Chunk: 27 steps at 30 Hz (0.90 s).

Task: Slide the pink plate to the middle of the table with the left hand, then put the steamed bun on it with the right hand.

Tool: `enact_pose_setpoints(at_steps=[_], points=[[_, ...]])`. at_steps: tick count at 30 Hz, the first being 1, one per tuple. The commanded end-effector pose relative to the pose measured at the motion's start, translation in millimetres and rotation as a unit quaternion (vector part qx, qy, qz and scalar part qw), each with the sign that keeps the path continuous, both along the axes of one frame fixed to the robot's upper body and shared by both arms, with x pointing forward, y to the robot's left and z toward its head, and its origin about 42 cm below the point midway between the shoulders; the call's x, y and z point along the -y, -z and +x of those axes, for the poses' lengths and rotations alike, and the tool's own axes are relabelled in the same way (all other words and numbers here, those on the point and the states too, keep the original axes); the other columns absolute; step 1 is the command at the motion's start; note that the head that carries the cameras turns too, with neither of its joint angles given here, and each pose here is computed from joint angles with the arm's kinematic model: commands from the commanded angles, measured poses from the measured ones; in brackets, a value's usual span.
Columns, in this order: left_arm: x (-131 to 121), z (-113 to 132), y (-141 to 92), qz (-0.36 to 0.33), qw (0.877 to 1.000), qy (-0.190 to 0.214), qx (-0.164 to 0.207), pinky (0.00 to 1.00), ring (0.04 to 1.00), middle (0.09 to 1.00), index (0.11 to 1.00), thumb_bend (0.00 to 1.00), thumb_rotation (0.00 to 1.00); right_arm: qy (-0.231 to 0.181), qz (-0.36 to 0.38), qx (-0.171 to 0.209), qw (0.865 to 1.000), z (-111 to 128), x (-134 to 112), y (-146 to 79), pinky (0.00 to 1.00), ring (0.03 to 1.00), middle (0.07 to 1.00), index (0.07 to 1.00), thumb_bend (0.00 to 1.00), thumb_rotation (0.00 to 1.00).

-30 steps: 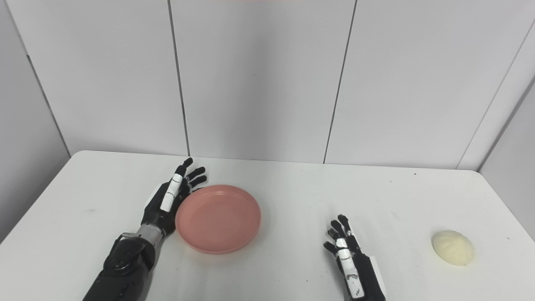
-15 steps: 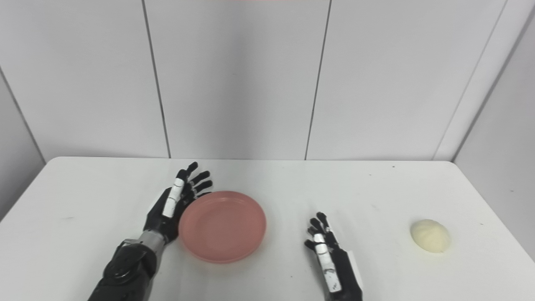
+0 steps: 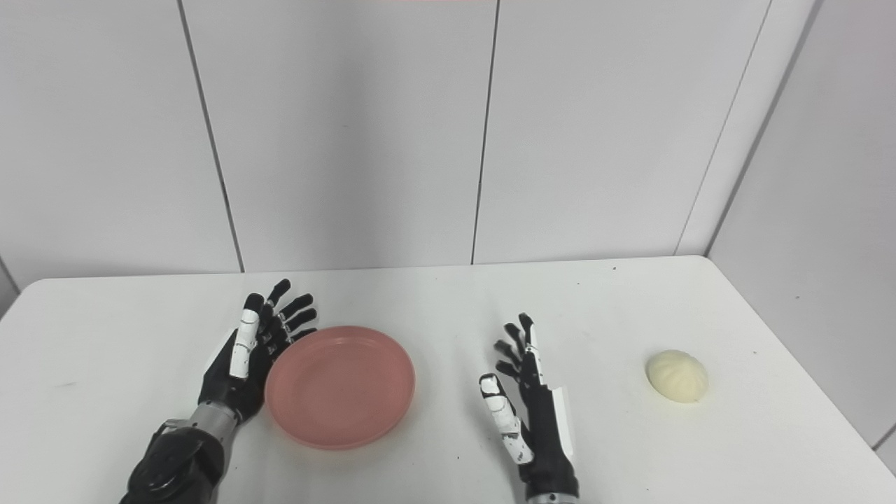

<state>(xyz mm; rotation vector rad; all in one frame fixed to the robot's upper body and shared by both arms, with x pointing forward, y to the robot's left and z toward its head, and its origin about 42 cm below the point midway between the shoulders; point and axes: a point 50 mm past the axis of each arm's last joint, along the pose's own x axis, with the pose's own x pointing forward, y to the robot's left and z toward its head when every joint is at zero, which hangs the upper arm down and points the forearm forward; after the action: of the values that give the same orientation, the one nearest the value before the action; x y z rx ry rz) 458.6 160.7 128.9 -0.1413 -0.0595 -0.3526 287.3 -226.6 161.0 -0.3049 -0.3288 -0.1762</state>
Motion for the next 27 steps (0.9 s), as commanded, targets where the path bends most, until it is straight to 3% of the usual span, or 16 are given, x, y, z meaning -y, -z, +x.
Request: enact_pose_setpoints(at_steps=[1,6,11,15,18,23,27], points=[[-4,-4,15,-0.004,0.999,-0.002,-0.031,0.82,0.884,0.888,1.0,0.8,0.97,0.005,-0.024,0.045,0.999,2,9,-39,0.79,0.878,0.94,0.995,0.95,0.99],[-3,-3,13,-0.008,0.999,0.003,-0.031,0.82,0.886,0.889,1.0,0.79,0.97,0.047,-0.078,0.109,0.99,-7,25,-96,0.78,0.87,0.938,0.997,0.96,0.97],[-1,-3,14,-0.008,1.0,0.007,-0.029,0.82,0.891,0.888,1.0,0.8,0.97,0.09,-0.194,0.12,0.97,-5,57,-139,0.78,0.873,0.93,0.969,0.94,0.95],[0,-3,14,-0.008,1.0,0.006,-0.03,0.82,0.88,0.887,1.0,0.8,0.96,0.12,-0.277,0.099,0.948,3,82,-162,0.7,0.854,0.931,0.936,0.97,0.91],[-1,-2,13,-0.004,1.0,0.005,-0.028,0.81,0.883,0.89,1.0,0.82,0.96,0.143,-0.344,0.073,0.925,8,99,-175,0.74,0.861,0.907,0.911,0.98,0.78],[-2,-1,13,-0.002,1.0,0.008,-0.027,0.83,0.891,0.887,1.0,0.82,0.96,0.168,-0.426,0.0,0.889,16,121,-195,0.7,0.876,0.903,0.878,1.0,0.69],[2,-1,13,0.002,1.0,0.013,-0.028,0.81,0.874,0.888,1.0,0.8,0.97,0.175,-0.457,-0.074,0.869,20,136,-209,0.74,0.943,0.931,0.875,1.0,0.63]])
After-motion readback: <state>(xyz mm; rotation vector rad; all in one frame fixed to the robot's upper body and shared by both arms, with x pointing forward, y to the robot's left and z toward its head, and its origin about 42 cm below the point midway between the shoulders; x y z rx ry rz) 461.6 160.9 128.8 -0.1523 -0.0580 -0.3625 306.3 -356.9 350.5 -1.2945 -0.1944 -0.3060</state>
